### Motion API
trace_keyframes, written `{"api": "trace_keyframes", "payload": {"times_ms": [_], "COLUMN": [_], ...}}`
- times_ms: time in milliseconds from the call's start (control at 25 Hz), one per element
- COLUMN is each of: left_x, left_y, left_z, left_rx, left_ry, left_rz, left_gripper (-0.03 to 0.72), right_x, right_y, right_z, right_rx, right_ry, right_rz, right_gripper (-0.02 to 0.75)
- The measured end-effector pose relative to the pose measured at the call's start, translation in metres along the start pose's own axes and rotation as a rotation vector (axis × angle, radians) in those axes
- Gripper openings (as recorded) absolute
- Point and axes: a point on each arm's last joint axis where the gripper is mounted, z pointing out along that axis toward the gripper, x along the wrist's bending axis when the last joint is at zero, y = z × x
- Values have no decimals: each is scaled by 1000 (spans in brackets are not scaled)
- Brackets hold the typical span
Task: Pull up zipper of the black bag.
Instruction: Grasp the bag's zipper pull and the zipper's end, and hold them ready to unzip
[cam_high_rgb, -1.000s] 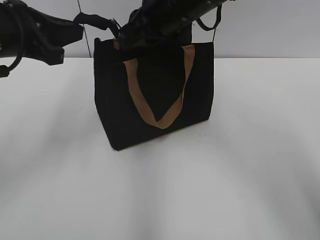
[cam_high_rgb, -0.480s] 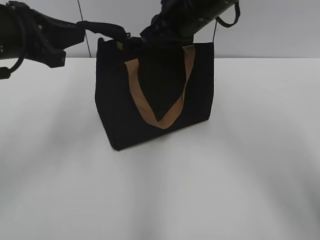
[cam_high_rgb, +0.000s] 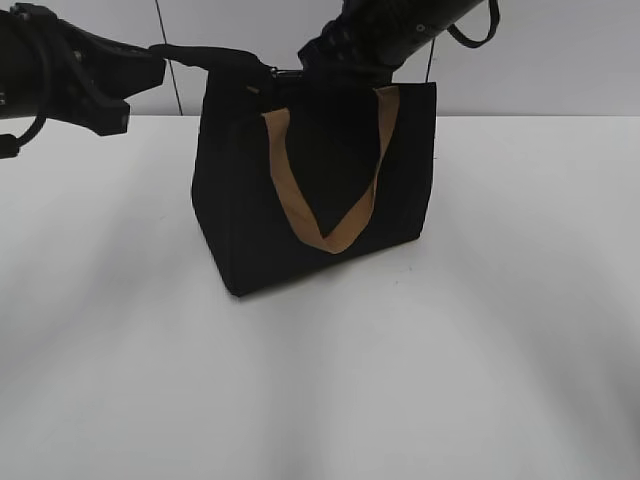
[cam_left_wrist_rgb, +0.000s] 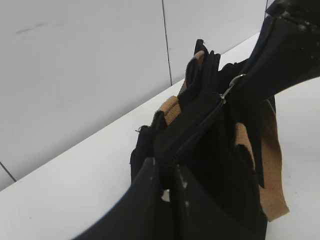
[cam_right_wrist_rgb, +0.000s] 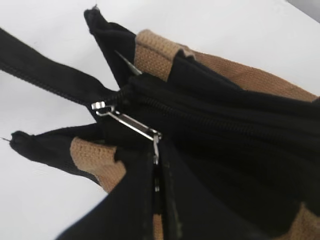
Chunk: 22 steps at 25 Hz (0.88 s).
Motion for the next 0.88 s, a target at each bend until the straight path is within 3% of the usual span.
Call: {"api": "trace_keyframes", "payload": {"times_ms": [280,880], "left_x": [-1,-3], "left_y": [2,17], "left_z": [0,-14], "left_rx": [-26,-81], "left_ry": [-13,1], "left_rz": [-20,-26], "left_gripper": [23,22], "right_x": [6,0], "right_y": [26,20], "right_z": [-16,-6], "right_rx": [-64,12], "right_ry": [-9,-19], "right_rz": [-42,-23], "right_gripper": [-15,-15]}}
